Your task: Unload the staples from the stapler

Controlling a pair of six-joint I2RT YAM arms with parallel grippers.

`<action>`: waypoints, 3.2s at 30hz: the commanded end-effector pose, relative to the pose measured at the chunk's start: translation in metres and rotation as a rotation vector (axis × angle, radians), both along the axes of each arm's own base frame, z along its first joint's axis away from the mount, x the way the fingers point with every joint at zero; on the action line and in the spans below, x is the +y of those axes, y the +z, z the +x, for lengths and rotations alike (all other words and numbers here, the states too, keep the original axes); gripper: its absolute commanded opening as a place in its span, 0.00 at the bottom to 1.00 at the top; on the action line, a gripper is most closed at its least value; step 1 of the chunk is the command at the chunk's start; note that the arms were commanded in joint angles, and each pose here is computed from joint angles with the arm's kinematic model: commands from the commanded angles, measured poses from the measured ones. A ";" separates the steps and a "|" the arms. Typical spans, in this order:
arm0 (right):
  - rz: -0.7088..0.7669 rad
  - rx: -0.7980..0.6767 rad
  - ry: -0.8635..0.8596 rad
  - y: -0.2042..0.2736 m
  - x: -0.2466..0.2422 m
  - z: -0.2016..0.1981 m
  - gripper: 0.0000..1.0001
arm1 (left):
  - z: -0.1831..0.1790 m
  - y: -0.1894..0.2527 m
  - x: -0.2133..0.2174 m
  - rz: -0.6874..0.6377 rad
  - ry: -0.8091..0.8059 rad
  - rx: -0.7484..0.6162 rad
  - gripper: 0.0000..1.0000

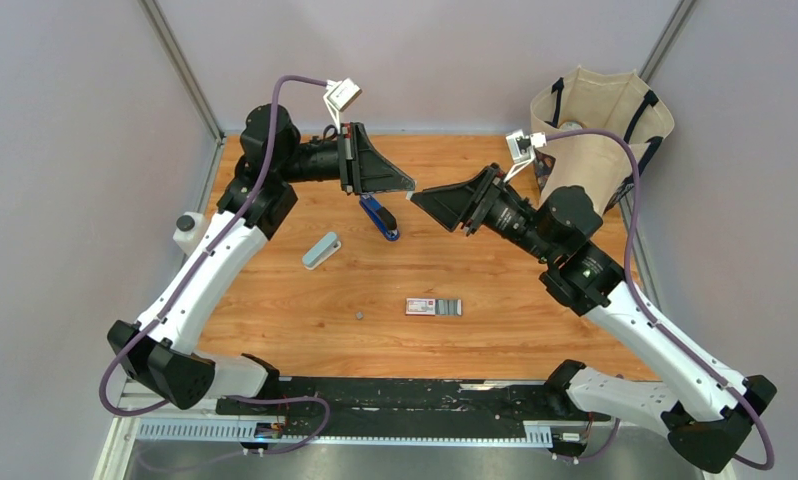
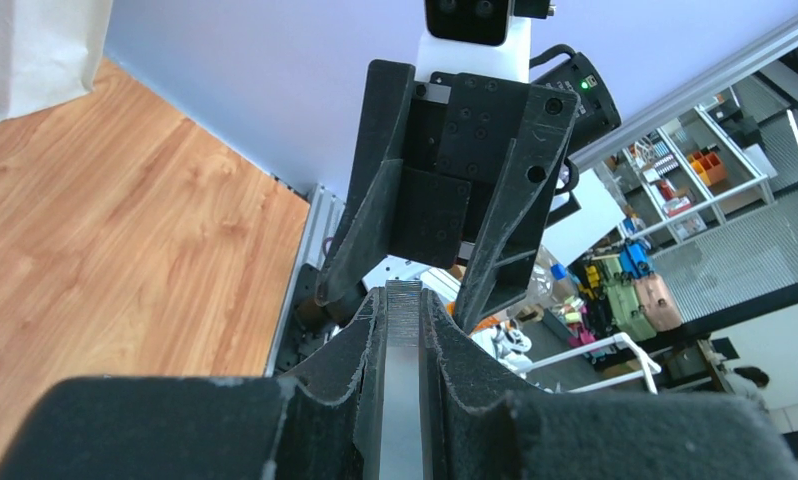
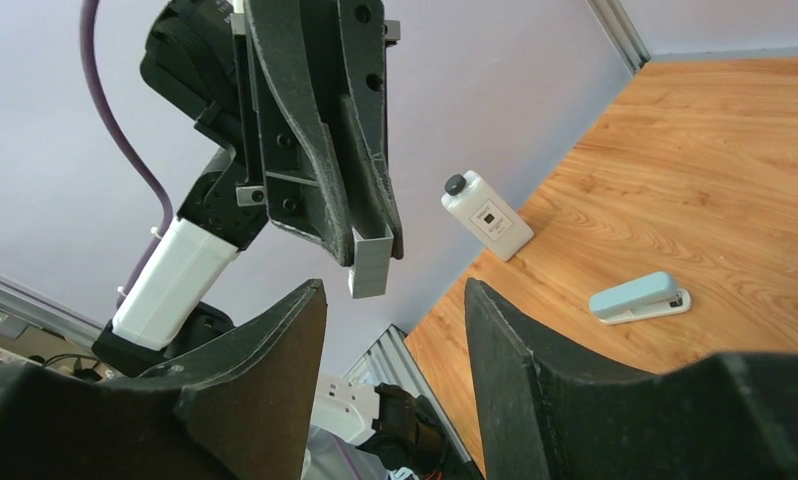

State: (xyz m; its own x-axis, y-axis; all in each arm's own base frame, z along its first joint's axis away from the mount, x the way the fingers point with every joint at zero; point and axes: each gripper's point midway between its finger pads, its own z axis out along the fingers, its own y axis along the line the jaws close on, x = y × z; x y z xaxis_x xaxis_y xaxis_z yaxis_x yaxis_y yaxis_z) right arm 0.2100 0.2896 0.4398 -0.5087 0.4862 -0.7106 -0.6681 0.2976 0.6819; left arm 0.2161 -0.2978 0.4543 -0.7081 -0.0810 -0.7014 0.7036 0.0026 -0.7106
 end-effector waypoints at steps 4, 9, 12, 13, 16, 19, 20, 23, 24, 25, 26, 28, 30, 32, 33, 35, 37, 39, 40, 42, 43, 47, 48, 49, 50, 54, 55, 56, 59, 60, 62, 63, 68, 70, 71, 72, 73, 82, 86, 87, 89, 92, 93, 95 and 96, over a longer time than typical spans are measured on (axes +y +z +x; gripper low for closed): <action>0.091 -0.048 0.035 0.025 0.001 -0.006 0.55 | -0.005 0.018 0.004 -0.044 0.007 -0.046 0.18; 0.099 -0.038 0.046 0.021 0.005 -0.005 0.53 | -0.001 0.019 0.003 -0.052 0.022 -0.032 0.18; 0.109 -0.038 0.048 0.022 0.006 -0.004 0.51 | 0.000 0.021 0.003 -0.056 0.025 -0.032 0.18; 0.109 -0.037 0.050 0.022 0.006 -0.004 0.51 | 0.001 0.021 0.003 -0.056 0.028 -0.032 0.18; 0.116 -0.034 0.053 0.023 0.008 -0.004 0.49 | 0.004 0.020 0.002 -0.058 0.036 -0.018 0.18; 0.121 -0.037 0.059 0.024 0.009 -0.005 0.45 | 0.005 0.018 0.001 -0.059 0.038 -0.009 0.18; 0.121 -0.035 0.059 0.024 0.009 -0.004 0.44 | 0.005 0.018 0.001 -0.060 0.038 -0.010 0.17; 0.120 -0.031 0.065 0.023 0.012 -0.005 0.40 | 0.006 0.018 0.001 -0.060 0.041 -0.011 0.17; 0.122 -0.032 0.069 0.024 0.012 -0.006 0.40 | 0.006 0.018 0.001 -0.060 0.041 -0.010 0.17; 0.125 -0.033 0.071 0.024 0.012 -0.007 0.39 | 0.006 0.018 0.001 -0.061 0.041 -0.008 0.17; 0.125 -0.028 0.073 0.023 0.013 -0.006 0.39 | 0.007 0.018 0.001 -0.061 0.043 -0.005 0.17; 0.128 -0.031 0.073 0.024 0.013 -0.007 0.38 | 0.007 0.017 0.001 -0.061 0.043 -0.002 0.17; 0.134 -0.031 0.073 0.025 0.014 -0.007 0.36 | 0.006 0.017 0.001 -0.062 0.042 -0.002 0.17; 0.140 -0.033 0.072 0.026 0.014 -0.007 0.34 | 0.007 0.016 0.001 -0.061 0.045 0.001 0.17; 0.142 -0.032 0.073 0.026 0.014 -0.007 0.34 | 0.007 0.016 0.000 -0.062 0.043 0.001 0.17; 0.146 -0.033 0.075 0.027 0.014 -0.006 0.33 | 0.007 0.016 0.000 -0.065 0.042 0.005 0.17; 0.152 -0.033 0.077 0.027 0.015 -0.006 0.30 | 0.007 0.016 0.001 -0.068 0.043 0.008 0.17; 0.157 -0.027 0.080 0.027 0.016 -0.006 0.28 | 0.006 0.015 0.001 -0.068 0.043 0.007 0.17; 0.156 -0.029 0.080 0.027 0.016 -0.006 0.27 | 0.006 0.014 0.001 -0.067 0.040 0.008 0.17; 0.155 -0.023 0.079 0.026 0.016 -0.005 0.23 | 0.005 0.013 0.001 -0.066 0.040 0.010 0.17; 0.153 -0.020 0.082 0.025 0.018 -0.005 0.21 | 0.005 0.014 0.001 -0.067 0.040 0.010 0.17; 0.149 -0.020 0.070 0.024 0.015 -0.005 0.15 | 0.006 0.013 0.001 -0.066 0.042 0.008 0.17; 0.148 -0.021 0.063 0.024 0.013 -0.005 0.13 | 0.005 0.011 0.001 -0.064 0.040 0.011 0.17; 0.146 -0.022 0.059 0.023 0.012 -0.006 0.12 | 0.005 0.011 0.001 -0.064 0.040 0.011 0.17; 0.143 -0.021 0.054 0.023 0.011 -0.006 0.11 | 0.006 0.010 0.001 -0.062 0.042 0.012 0.17; 0.116 -0.015 0.031 0.017 0.007 -0.005 0.10 | 0.006 0.004 0.002 -0.029 0.049 0.017 0.36; 0.100 -0.008 0.025 0.014 0.006 -0.004 0.10 | 0.006 0.005 0.003 -0.026 0.054 -0.009 0.40; 0.081 0.000 0.014 0.009 0.005 -0.003 0.10 | 0.005 0.000 0.003 -0.004 0.060 0.008 0.48; -0.029 0.074 -0.039 -0.022 -0.001 0.003 0.09 | 0.009 -0.004 0.008 0.042 0.103 -0.014 0.68; -0.057 0.084 -0.052 -0.030 -0.003 0.003 0.09 | 0.014 -0.009 0.012 0.074 0.140 -0.019 0.74; -0.145 0.132 -0.087 -0.058 -0.009 0.006 0.10 | 0.023 -0.017 0.021 0.131 0.201 -0.038 0.77; -0.196 0.158 -0.099 -0.072 -0.012 0.007 0.10 | 0.026 -0.023 0.026 0.157 0.222 -0.049 0.77; -0.482 0.293 -0.162 -0.151 -0.033 0.007 0.11 | 0.043 -0.076 0.063 0.454 0.338 -0.184 0.78; -0.593 0.351 -0.176 -0.182 -0.042 0.004 0.12 | 0.049 -0.104 0.082 0.602 0.371 -0.244 0.79; -0.645 0.384 -0.172 -0.198 -0.045 0.000 0.12 | 0.051 -0.119 0.091 0.676 0.375 -0.270 0.79; -0.699 0.411 -0.204 -0.213 -0.052 0.001 0.12 | 0.053 -0.131 0.100 0.737 0.386 -0.284 0.79; -0.747 0.439 -0.206 -0.227 -0.056 -0.003 0.11 | 0.053 -0.146 0.109 0.803 0.377 -0.308 0.80; -0.950 0.561 -0.229 -0.307 -0.072 -0.019 0.10 | 0.038 -0.227 0.138 1.021 0.266 -0.296 0.80; -0.989 0.592 -0.221 -0.326 -0.072 -0.021 0.10 | 0.031 -0.242 0.140 1.046 0.229 -0.264 0.77; -0.998 0.598 -0.220 -0.330 -0.072 -0.021 0.10 | 0.030 -0.245 0.140 1.047 0.221 -0.261 0.77; -1.013 0.611 -0.213 -0.338 -0.071 -0.022 0.10 | 0.027 -0.250 0.141 1.049 0.209 -0.258 0.77; -1.036 0.628 -0.196 -0.350 -0.068 -0.022 0.10 | 0.025 -0.255 0.142 1.053 0.200 -0.264 0.75; -1.051 0.639 -0.187 -0.356 -0.067 -0.022 0.10 | 0.024 -0.256 0.143 1.055 0.196 -0.262 0.75; -1.069 0.648 -0.175 -0.362 -0.064 -0.021 0.09 | 0.022 -0.258 0.143 1.056 0.192 -0.262 0.75; -1.077 0.655 -0.173 -0.366 -0.063 -0.020 0.09 | 0.021 -0.260 0.143 1.054 0.189 -0.262 0.75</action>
